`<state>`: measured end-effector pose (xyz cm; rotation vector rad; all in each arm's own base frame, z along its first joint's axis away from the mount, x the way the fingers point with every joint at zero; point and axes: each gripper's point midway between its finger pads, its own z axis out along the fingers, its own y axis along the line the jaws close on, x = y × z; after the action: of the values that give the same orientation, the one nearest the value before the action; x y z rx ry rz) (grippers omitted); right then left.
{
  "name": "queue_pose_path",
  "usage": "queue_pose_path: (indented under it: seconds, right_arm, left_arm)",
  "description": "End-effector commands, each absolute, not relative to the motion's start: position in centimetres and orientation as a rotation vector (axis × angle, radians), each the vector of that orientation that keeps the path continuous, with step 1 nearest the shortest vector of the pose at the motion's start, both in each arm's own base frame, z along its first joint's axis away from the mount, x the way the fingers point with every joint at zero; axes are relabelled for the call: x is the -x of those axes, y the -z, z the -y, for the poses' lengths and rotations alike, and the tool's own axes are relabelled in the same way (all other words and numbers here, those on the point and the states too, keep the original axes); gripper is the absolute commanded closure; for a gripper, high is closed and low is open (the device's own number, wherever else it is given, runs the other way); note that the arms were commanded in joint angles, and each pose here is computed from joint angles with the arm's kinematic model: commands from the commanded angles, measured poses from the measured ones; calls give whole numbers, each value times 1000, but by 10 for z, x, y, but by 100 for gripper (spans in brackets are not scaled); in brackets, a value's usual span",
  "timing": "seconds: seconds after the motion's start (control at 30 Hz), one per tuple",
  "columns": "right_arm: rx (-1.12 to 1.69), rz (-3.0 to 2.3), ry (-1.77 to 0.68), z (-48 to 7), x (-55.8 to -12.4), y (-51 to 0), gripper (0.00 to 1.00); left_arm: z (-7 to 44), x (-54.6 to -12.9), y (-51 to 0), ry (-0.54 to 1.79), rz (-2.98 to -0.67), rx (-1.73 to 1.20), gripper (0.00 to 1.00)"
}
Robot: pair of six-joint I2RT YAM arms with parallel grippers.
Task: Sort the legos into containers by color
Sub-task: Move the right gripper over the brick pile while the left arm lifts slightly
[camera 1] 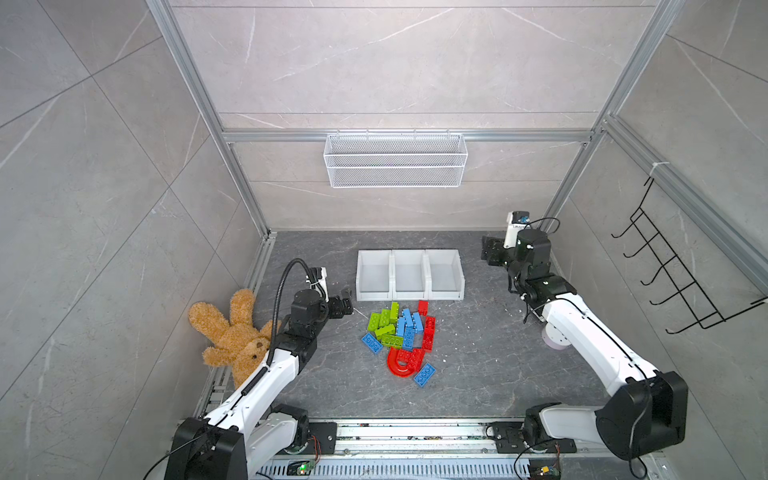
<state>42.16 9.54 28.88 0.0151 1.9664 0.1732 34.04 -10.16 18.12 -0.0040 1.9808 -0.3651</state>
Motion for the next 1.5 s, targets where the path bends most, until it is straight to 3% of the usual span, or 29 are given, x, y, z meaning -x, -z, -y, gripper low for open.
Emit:
queue_pose_path:
  seconds: [0.0,0.13,0.3,0.47,0.73,0.83,1.47]
  right_arm:
    - [89,-2473,-199,-138,-331,-177,28]
    - [156,-2581,-341,-187,-272,-153,29]
    - [313,-2723,-282,-232,-207,-114,26]
    - [487,-2808,-148,-259,-175,-83,23]
    - [596,-2861,-123,-278,-153,-55,20]
    - [664,-2856,-99,-282,-154,-48,4]
    - [1015,-2805,40,-274,-155,-28,1]
  left_arm:
    - [119,-340,-194,417,-1933,-13,1]
    - [130,-334,-172,436,-1967,-74,1]
    - [124,-331,-158,393,-1993,-67,1]
    - [118,-328,-162,370,-1976,-53,1]
    - [99,-326,-162,277,-1954,15,1]
    - [97,-327,-160,264,-1963,19,1]
    - [97,-328,-158,251,-1969,8,1]
